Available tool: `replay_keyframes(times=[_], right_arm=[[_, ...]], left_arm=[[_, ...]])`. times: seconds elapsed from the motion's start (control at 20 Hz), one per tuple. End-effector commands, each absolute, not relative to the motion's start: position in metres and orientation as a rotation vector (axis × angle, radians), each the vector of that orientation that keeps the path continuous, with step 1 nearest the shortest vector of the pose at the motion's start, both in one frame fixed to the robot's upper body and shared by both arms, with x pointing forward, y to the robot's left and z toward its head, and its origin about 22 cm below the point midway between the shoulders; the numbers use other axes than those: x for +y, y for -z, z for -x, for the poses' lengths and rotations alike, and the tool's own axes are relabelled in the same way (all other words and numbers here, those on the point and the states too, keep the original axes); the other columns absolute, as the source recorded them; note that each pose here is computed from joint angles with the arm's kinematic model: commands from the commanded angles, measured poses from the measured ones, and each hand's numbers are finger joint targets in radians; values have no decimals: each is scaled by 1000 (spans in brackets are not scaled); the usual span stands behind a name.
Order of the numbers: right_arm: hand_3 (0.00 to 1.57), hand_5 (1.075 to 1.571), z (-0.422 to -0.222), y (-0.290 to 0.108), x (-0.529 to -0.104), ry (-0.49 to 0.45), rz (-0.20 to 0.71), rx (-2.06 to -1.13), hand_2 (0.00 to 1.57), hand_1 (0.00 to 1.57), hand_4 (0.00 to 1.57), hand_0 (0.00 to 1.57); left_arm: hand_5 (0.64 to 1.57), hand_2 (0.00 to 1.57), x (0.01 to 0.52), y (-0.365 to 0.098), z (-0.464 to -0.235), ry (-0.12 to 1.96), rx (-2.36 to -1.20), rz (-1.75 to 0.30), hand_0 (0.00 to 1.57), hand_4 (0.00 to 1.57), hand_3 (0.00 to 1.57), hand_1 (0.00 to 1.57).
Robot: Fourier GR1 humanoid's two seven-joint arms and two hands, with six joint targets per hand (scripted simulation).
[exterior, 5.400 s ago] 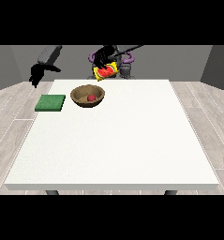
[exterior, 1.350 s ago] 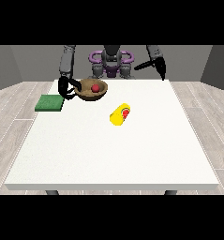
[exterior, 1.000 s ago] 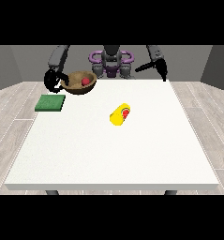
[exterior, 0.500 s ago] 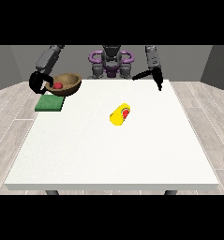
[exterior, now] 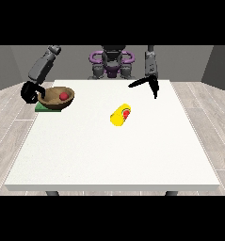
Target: Pick the cup and pour the ball into the bowl, then pick the bowl and place it on the pad
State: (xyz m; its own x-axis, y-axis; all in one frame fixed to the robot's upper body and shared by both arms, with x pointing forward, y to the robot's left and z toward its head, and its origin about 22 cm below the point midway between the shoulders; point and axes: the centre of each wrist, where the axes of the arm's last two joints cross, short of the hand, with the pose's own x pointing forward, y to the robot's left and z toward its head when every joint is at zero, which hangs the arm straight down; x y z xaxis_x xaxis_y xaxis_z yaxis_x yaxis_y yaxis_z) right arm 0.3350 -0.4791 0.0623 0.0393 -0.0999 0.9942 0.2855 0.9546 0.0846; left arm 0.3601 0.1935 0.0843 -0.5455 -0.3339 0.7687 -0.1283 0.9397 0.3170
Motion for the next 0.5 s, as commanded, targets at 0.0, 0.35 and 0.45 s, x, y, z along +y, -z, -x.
replay_keyframes(times=[0.0,0.35,0.45], right_arm=[[0,1566,-313,-72,-512,294,207,-1571,1571,1571,1033,1571],[343,1571,-327,-108,-518,276,243,-1634,1571,1571,1027,1571],[436,1571,-321,-102,-521,216,256,-1612,1571,1571,1031,1571]], left_arm=[[1563,0,189,-100,-346,262,-2216,-336,0,0,0,0],[1564,0,190,-139,-341,271,-2274,-358,0,0,0,0],[1563,0,189,-142,-334,260,-2260,-393,0,0,0,0]])
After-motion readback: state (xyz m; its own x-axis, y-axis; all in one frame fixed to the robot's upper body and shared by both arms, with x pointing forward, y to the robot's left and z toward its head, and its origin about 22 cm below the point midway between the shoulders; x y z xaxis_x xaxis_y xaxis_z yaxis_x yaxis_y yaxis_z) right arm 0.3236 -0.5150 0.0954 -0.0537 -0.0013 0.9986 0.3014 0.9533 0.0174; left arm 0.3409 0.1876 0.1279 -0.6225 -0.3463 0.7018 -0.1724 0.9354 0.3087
